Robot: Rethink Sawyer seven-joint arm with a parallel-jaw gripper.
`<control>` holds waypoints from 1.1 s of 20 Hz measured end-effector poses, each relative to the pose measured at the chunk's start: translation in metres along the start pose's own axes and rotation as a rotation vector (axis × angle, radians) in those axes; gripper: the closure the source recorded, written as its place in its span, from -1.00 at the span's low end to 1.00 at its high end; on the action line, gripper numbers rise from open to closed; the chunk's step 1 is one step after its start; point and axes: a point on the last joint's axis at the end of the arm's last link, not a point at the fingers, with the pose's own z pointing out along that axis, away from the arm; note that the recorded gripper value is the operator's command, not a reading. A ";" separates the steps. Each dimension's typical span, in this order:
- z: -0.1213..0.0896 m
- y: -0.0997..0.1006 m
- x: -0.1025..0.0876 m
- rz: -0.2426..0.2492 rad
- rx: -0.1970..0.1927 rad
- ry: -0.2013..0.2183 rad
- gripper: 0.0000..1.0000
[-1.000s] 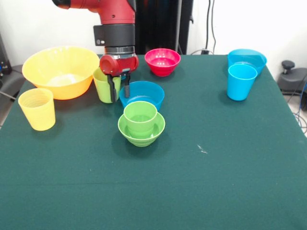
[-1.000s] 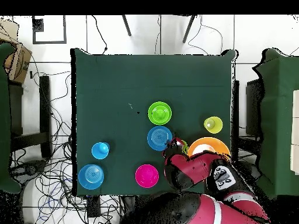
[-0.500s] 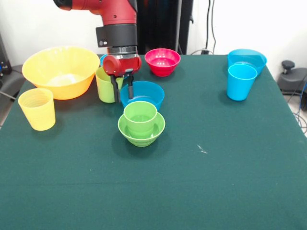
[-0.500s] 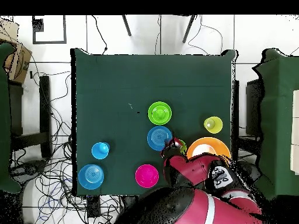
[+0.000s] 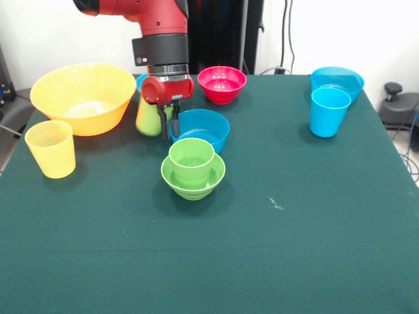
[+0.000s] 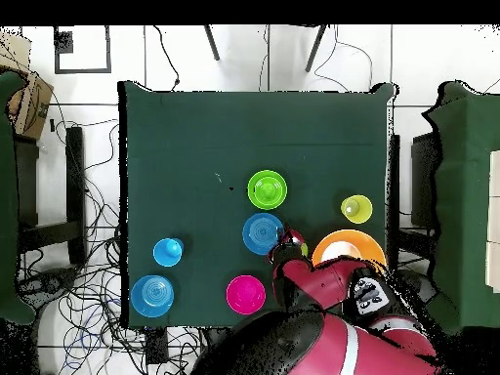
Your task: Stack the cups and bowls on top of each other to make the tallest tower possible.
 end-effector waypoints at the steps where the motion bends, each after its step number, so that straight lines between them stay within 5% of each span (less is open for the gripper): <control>1: 0.001 -0.001 0.000 0.004 0.002 -0.002 1.00; 16: 0.001 0.000 0.001 0.018 0.012 -0.022 1.00; 22: 0.005 -0.007 0.004 0.073 0.010 -0.033 1.00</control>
